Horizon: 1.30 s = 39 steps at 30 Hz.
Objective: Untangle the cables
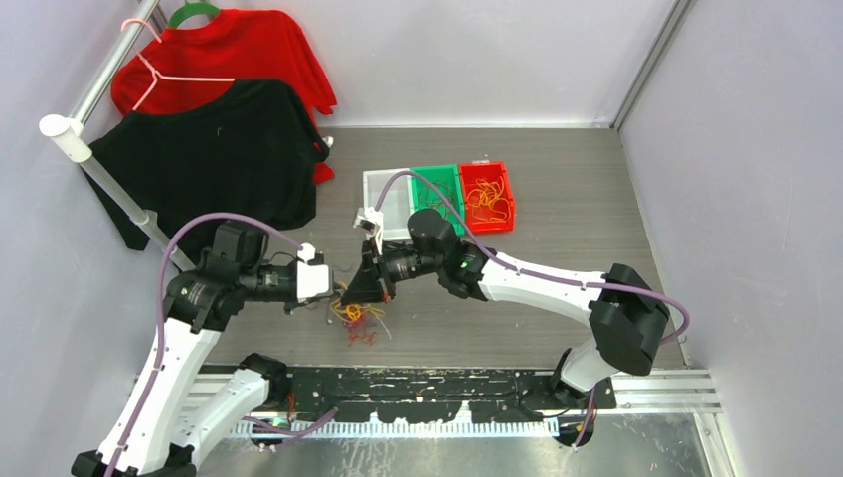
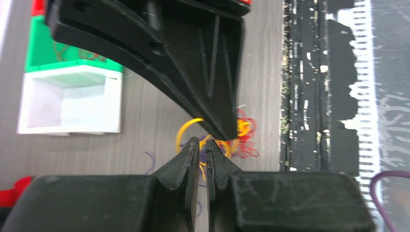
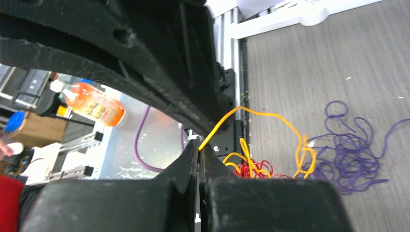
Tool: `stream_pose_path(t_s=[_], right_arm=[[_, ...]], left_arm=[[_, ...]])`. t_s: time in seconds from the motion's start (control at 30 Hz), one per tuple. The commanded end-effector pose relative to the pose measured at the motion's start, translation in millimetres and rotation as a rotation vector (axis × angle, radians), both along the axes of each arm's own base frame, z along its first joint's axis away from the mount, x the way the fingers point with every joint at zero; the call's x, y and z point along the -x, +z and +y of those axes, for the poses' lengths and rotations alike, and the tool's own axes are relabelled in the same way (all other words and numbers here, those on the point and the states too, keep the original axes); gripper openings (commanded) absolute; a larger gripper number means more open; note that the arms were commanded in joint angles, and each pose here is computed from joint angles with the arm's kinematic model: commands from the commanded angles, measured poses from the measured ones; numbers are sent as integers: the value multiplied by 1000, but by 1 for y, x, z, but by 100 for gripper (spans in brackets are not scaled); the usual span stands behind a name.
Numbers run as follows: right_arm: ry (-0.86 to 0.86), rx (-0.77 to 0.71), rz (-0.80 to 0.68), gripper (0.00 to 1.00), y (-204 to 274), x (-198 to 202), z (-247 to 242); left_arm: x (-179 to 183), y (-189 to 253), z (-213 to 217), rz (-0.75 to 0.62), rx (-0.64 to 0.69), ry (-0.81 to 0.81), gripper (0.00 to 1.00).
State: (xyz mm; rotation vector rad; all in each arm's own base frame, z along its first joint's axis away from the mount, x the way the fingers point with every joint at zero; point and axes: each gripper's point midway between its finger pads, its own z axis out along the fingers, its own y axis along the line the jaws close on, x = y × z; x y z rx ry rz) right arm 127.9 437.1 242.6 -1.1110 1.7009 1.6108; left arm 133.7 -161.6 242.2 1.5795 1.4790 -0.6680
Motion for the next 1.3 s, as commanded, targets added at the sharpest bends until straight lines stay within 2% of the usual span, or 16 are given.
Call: stream_pose_path(t_s=[0.0,0.07,0.17,0.27,0.3,0.47,0.63,0.77,0.87,0.97,1.07,1.2,1.27], right_arm=[[100,-93,3,2,30,20,3],[99,-94,11,2,29,20,1],[112,-97,17,2,29,22,0],[124,-95,31,2,30,25,-1],[128,-95,32,2,31,26,-2],[126,-88,34,2,31,26,-6],[125,-92,40,2,33,25,-3],[110,-127,54,5,40,21,2],[85,-187,70,8,48,18,5],[66,-238,109,11,54,14,10],[49,-306,155,18,62,10,13],[-34,-414,191,39,75,-6,20],[-84,-478,196,43,82,-16,20]], left_arm=[[-25,24,-6,-199,44,22,14],[-29,24,-4,-221,28,31,21],[-28,23,-4,-214,14,20,25],[-24,19,-4,-197,-8,-8,49],[-24,17,-3,-203,-16,-18,53],[-23,18,0,-259,-35,-25,54],[-15,21,-5,-230,6,-46,50],[-16,26,-11,-211,38,-39,40],[-18,31,-14,-201,63,-22,24],[-28,45,-17,-231,111,31,1],[-43,69,-20,-288,193,104,0],[-54,83,-20,-282,233,181,0],[-59,86,-20,-278,232,204,0]])
